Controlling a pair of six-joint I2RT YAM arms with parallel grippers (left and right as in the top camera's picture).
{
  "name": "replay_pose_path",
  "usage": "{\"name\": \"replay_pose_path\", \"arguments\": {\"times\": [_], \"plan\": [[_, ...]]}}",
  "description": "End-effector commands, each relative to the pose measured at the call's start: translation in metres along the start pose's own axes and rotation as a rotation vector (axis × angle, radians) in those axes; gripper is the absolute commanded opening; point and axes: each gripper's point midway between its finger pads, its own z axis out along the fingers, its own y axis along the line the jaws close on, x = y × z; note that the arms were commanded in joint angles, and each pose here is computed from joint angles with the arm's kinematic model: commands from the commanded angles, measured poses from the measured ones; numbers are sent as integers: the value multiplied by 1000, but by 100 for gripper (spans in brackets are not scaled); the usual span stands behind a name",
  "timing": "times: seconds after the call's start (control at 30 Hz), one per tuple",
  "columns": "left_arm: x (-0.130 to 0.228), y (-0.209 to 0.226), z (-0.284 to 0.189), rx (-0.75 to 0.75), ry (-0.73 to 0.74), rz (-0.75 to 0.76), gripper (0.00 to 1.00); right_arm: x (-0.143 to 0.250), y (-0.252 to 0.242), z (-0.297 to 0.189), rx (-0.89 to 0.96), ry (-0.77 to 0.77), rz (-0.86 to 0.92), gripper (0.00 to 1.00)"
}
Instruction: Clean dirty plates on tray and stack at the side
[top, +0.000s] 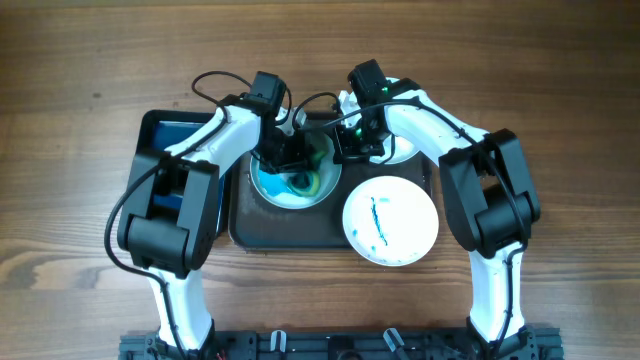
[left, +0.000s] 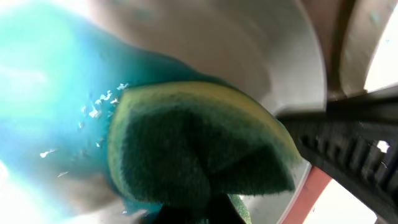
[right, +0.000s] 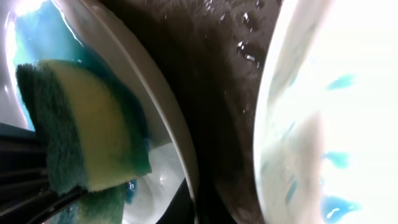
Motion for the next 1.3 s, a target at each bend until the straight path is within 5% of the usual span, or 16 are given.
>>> {"name": "replay_pose_path", "arguments": {"times": [0.0,0.1,0.27,0.5,0.77,1.0,1.27], "plan": [[-24,78,-11,-407,-172,-189,4,8,-16,12,52,34,20,4],[-19,105,-29,-574,-218,-305,4,8,-16,12,52,35,20,4],[-19,105,-54,-631,-232,-334,4,7,-16,12,52,30,18,4],[-36,52,-102,-448,-201,-293,4,7,-17,12,55,30,18,4],[-52,41,-173,-295,-245,-346,4,10,-21,11,94,34,29,4],[-49,85,-199,-317,-253,-399,4,8,-15,-21,303,-53,-13,4],[-48,129,-222,-322,-292,-510,4,-2,13,-110,689,-358,-109,4]]}}
